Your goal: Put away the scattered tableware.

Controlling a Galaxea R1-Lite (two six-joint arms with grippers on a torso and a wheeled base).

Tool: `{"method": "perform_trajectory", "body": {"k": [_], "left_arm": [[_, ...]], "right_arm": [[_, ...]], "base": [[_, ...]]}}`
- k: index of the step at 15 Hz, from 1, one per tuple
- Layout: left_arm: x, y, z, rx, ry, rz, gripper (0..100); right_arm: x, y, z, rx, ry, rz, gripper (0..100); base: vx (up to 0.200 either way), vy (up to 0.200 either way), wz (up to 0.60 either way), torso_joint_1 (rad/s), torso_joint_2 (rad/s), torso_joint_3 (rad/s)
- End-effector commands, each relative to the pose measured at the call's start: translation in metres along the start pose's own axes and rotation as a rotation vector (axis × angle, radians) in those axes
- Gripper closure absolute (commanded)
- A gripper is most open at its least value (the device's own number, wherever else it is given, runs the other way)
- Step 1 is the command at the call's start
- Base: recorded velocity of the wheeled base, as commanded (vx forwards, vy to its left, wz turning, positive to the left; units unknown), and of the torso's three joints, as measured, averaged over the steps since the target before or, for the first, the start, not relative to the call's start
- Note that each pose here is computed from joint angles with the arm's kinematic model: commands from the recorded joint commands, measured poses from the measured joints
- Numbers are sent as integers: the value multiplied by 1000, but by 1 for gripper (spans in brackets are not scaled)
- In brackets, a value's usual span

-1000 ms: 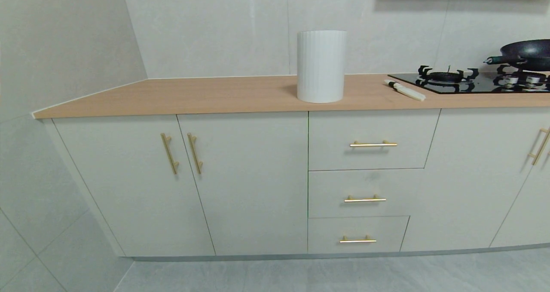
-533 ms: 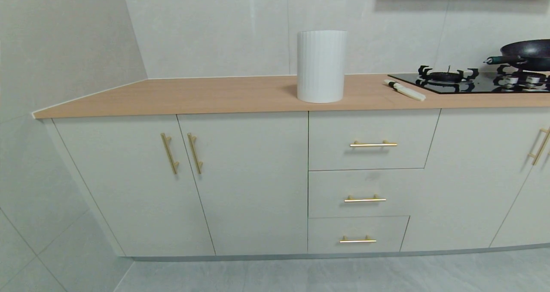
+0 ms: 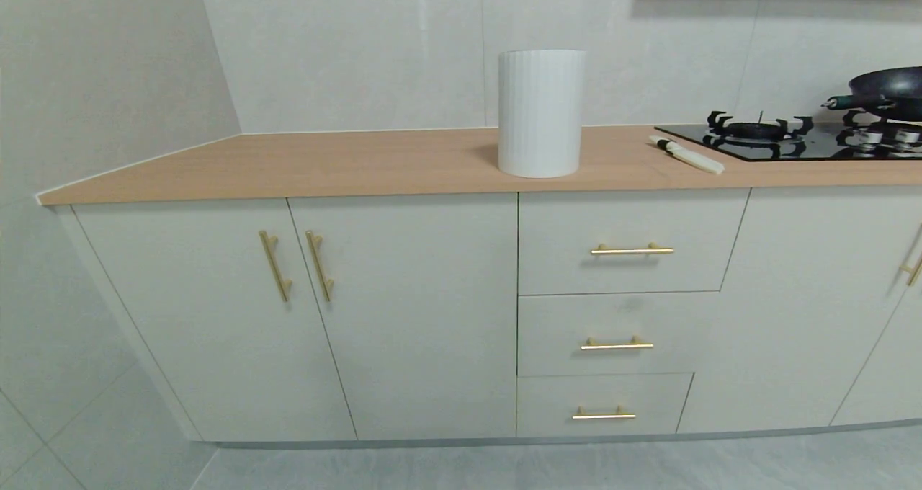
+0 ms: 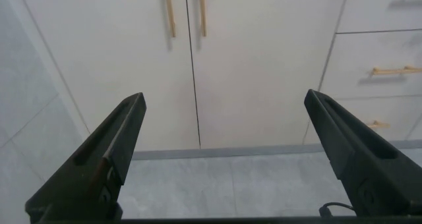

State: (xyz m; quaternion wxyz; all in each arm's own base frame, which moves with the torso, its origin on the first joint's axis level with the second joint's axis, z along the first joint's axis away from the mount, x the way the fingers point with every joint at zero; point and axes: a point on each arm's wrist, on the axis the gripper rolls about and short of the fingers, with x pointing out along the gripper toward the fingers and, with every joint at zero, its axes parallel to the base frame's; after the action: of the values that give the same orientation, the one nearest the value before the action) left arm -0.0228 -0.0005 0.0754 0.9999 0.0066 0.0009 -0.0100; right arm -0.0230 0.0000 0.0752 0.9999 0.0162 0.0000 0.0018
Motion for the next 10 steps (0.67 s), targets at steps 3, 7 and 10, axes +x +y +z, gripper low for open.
{"method": "perform_trajectory", "body": {"k": [3,7,10], "left_arm": [[0,0,0,-1,0,0,0],[0,0,0,-1,0,0,0],[0,0,0,-1,1,0,0]], "right_arm": [[0,0,0,0,3,1,0],[0,0,0,0,3,2,0],[0,0,0,0,5,4,0]], "base": [[200,0,0,7,2,4],[200,0,0,5,1,0],[200,0,0,4,4,1]]}}
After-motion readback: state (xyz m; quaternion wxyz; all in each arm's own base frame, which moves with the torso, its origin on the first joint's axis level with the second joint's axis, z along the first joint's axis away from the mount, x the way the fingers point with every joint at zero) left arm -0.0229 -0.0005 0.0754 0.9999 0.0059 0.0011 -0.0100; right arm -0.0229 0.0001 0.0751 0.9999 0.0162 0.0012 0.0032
